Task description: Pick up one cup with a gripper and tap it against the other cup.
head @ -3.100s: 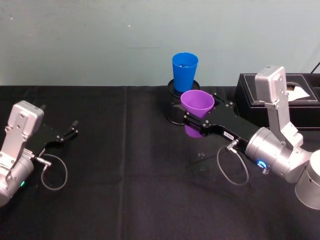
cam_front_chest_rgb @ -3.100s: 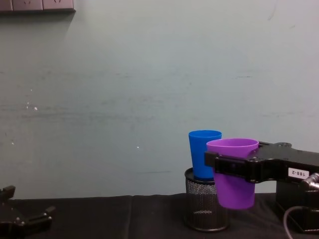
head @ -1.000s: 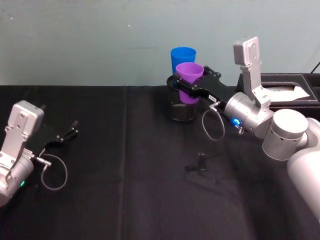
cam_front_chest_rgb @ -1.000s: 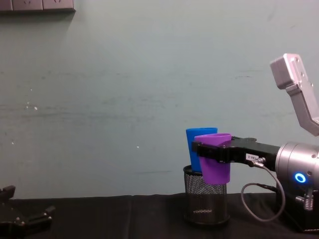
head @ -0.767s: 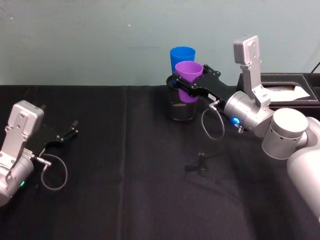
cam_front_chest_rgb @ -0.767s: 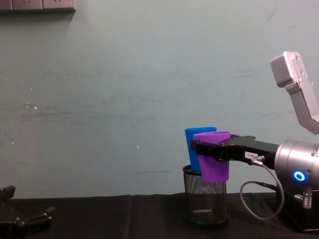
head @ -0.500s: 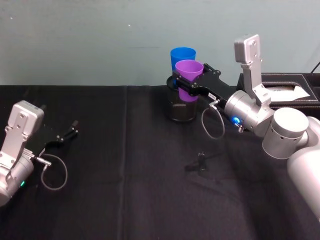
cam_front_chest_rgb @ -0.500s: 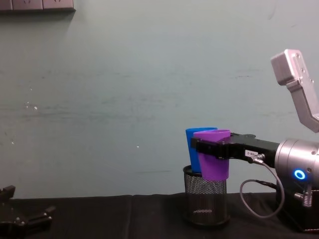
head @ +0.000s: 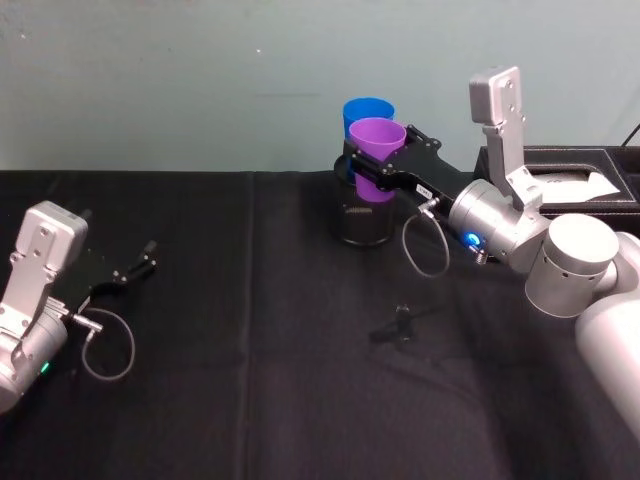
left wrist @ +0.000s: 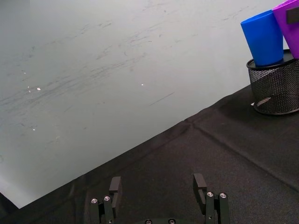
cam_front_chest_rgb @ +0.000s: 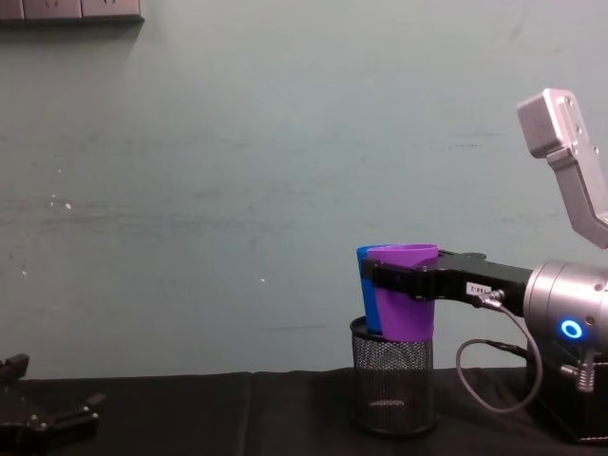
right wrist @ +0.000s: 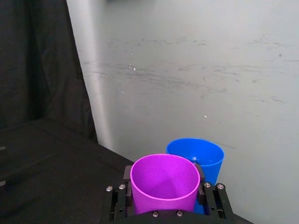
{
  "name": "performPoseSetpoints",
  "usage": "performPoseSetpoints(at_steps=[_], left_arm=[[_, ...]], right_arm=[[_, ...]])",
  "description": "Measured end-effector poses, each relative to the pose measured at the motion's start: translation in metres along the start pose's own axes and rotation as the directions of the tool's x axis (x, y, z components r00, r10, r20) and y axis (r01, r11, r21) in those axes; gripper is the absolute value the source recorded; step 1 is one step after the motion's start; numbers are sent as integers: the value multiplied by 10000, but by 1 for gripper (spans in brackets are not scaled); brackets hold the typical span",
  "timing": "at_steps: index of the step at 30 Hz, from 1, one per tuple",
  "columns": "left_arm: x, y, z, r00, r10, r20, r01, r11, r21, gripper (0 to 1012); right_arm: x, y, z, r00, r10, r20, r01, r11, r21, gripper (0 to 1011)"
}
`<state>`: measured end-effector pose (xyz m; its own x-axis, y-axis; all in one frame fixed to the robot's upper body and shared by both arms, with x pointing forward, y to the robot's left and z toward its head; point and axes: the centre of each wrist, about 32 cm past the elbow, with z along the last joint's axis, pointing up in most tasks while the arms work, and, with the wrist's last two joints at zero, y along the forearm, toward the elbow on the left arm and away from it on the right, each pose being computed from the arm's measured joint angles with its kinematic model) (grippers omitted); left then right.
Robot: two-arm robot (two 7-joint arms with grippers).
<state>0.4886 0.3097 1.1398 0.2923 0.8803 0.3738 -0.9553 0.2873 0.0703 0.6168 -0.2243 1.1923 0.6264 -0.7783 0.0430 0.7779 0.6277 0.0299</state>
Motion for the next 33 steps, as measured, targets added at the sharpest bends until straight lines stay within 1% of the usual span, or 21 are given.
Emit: performPoseSetpoints(at_steps=[33], left_arm=[[0,0,0,10000,0,0,0,10000,-1,1000]], right_arm=[[-2,3,26,10000,13,-19,-13,10000,24,746]])
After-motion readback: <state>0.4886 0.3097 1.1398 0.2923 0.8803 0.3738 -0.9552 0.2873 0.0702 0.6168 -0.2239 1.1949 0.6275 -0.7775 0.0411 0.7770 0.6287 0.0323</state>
